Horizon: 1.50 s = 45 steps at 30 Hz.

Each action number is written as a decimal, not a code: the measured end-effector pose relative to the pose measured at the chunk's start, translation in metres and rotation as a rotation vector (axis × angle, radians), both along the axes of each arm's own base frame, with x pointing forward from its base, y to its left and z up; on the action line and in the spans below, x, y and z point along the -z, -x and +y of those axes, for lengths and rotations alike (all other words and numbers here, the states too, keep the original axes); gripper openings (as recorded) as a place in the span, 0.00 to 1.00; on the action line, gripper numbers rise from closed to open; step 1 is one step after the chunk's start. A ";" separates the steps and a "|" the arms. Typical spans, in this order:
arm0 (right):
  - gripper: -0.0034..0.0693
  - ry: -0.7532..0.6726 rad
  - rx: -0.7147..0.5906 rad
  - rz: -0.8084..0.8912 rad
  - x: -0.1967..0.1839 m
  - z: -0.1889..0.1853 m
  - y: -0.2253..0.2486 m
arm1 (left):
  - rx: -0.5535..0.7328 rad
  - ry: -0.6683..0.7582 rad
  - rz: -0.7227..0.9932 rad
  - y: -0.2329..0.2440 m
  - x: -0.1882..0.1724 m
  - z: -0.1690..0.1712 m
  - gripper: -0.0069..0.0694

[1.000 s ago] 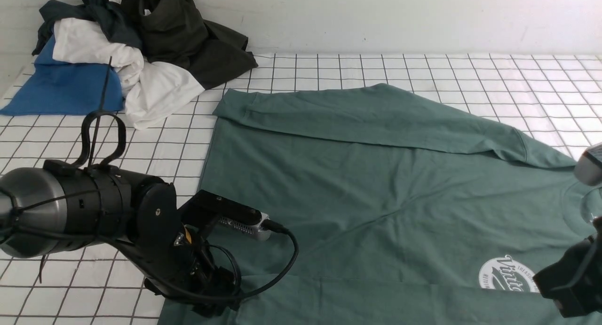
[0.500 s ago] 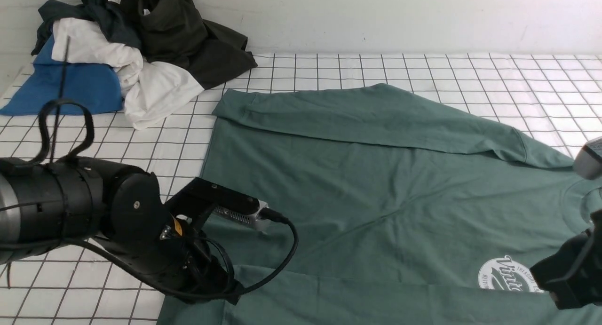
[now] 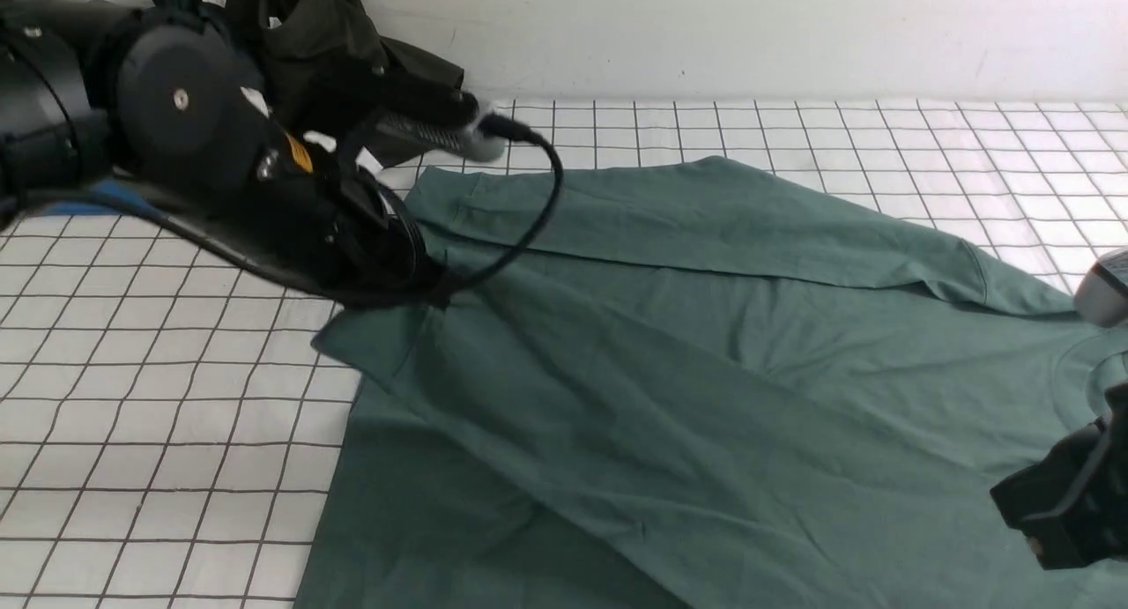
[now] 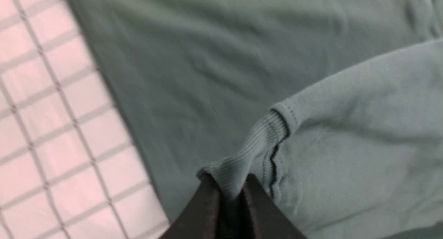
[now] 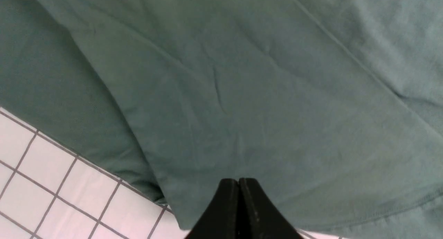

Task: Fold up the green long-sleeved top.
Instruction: Use the left arm to drag and place the cuff at the centered position on the left edge of the fabric, then use the left arm to clamp the cuff farthest from it

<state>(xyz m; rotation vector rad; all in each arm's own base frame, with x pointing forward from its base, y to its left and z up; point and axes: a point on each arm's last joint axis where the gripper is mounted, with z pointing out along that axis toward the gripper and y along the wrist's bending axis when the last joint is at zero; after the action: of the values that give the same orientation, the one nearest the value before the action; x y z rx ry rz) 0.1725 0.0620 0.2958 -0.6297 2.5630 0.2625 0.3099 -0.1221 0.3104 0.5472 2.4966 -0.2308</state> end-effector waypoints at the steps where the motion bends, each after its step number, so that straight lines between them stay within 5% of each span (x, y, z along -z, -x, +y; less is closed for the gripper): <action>1: 0.03 0.000 0.000 0.001 0.000 0.000 0.000 | 0.000 0.000 -0.004 0.000 -0.001 0.000 0.12; 12: 0.03 0.029 -0.002 -0.019 0.000 -0.002 -0.001 | -0.064 -0.086 0.232 -0.055 0.084 0.015 0.23; 19: 0.03 0.034 0.002 -0.054 -0.003 -0.003 -0.005 | -0.067 -0.067 0.154 -0.091 0.073 0.007 0.69; 23: 0.03 0.034 0.044 -0.090 -0.013 -0.002 -0.018 | -0.085 -0.047 0.104 -0.123 0.060 0.008 0.84; 35: 0.03 0.064 0.076 -0.080 -0.018 0.008 -0.071 | -0.288 0.052 0.088 -0.221 0.124 0.031 0.76; 45: 0.03 0.092 0.072 0.013 0.008 0.013 -0.088 | -0.400 0.153 -0.013 -0.247 0.160 0.030 0.73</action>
<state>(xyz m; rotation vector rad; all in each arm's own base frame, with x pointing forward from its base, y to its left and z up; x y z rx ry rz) 0.2604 0.0748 0.2880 -0.5690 2.6160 0.1252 0.5572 -0.0916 0.1504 -0.0165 2.4856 -0.2570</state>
